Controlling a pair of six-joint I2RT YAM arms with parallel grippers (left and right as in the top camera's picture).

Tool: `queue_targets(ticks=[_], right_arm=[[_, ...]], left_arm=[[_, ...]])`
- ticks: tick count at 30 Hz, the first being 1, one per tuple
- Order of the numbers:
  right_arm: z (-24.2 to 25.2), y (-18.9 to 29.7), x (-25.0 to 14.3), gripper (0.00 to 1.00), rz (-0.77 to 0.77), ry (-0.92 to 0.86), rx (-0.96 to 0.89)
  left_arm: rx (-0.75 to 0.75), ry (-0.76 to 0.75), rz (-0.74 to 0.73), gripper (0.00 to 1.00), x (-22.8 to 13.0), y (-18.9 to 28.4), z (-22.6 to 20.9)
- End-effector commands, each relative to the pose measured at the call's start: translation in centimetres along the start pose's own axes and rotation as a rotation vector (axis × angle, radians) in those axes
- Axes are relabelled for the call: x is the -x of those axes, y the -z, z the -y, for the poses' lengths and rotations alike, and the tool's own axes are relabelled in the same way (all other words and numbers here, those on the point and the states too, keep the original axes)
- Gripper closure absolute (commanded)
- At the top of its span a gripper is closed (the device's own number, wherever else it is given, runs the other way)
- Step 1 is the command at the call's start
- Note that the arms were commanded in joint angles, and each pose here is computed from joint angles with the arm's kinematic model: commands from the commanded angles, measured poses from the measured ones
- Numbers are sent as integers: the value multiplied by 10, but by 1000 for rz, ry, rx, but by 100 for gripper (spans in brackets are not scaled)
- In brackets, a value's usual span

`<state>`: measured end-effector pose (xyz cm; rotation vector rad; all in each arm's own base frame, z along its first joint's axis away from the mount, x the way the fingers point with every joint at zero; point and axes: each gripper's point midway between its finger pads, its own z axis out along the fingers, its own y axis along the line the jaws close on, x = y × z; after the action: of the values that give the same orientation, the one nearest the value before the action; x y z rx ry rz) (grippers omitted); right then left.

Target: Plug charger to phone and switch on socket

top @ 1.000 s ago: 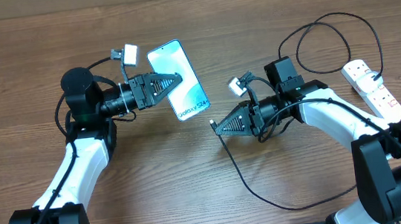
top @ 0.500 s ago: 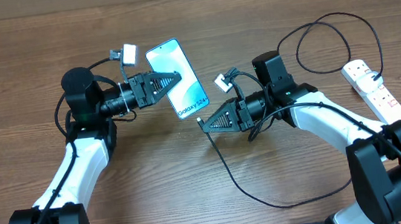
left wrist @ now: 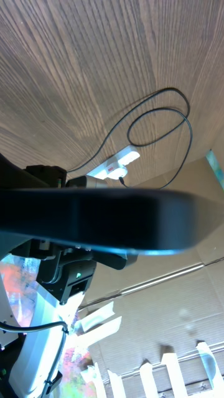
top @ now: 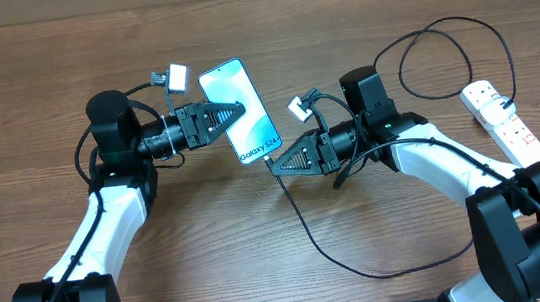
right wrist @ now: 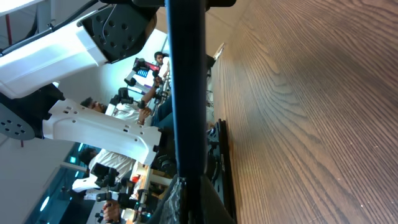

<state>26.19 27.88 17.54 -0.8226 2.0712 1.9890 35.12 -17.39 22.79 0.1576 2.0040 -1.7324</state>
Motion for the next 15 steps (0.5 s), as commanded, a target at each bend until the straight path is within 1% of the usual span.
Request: queue_targets(ticks=[1, 15], right_arm=[[-12, 0, 7, 96, 2, 33, 8], [-8, 0, 10, 96, 12, 37, -17]], left_arm=[[-2, -46, 9, 96, 5, 0, 5], [1, -42, 13, 96, 5, 0, 5]])
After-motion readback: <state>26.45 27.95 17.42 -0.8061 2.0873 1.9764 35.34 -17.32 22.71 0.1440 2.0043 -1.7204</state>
